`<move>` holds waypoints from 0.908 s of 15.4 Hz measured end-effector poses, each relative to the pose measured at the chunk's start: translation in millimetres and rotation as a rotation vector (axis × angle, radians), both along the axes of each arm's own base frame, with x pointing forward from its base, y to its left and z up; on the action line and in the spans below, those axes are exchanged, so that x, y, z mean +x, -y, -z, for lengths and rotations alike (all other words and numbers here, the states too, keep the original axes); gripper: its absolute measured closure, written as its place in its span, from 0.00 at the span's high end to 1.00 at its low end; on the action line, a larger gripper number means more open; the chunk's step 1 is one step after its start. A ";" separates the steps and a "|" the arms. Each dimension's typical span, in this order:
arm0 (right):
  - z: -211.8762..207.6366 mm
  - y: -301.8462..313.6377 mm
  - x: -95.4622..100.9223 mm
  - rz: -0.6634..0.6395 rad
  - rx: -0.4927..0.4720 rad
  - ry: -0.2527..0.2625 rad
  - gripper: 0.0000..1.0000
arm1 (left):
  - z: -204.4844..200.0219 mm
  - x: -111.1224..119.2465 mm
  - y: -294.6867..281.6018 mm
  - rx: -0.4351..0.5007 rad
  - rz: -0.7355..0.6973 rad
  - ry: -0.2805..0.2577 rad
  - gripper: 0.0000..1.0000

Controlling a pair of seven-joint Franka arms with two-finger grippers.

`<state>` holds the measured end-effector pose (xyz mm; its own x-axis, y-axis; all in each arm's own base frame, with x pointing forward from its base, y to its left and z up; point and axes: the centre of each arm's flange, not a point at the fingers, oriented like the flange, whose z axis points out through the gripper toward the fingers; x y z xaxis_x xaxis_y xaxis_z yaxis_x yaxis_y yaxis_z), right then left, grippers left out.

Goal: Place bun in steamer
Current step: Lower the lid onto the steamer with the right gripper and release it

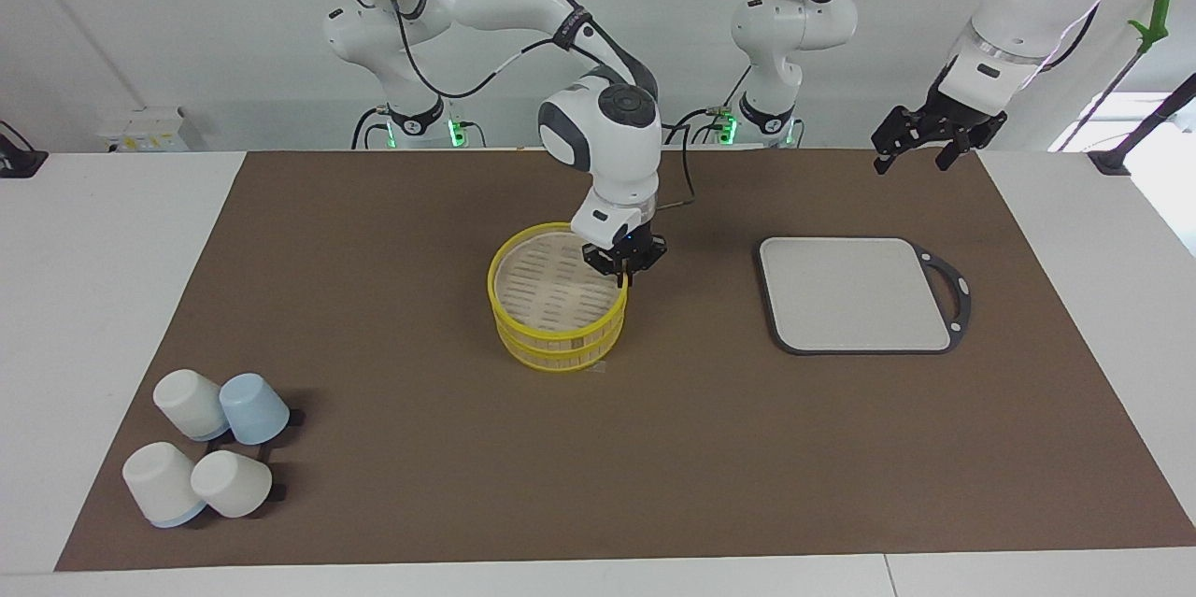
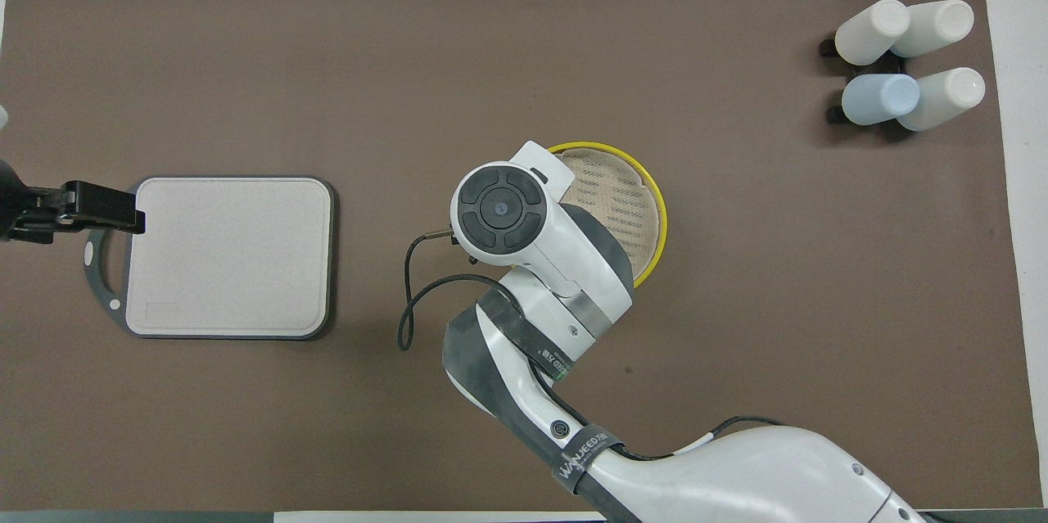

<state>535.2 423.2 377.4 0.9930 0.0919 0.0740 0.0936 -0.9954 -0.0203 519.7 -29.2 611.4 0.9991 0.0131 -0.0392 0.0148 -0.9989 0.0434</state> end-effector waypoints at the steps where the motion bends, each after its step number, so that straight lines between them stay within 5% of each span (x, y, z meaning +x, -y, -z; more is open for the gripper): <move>1: -0.4 0.4 -0.3 0.000 -0.004 -0.005 0.15 | 0.2 0.0 0.1 -0.001 0.002 0.000 1.00; 4: -0.9 2.9 -1.6 0.003 -0.026 -0.028 0.35 | 0.3 0.0 1.2 -0.002 0.012 0.000 1.00; 10: -14.0 10.8 6.9 0.022 -0.034 -0.033 0.59 | -0.2 0.7 1.2 0.002 0.019 0.007 1.00; 14: -50.4 44.3 36.1 0.087 -0.015 -0.001 0.89 | -0.6 1.3 1.0 0.003 0.019 0.012 1.00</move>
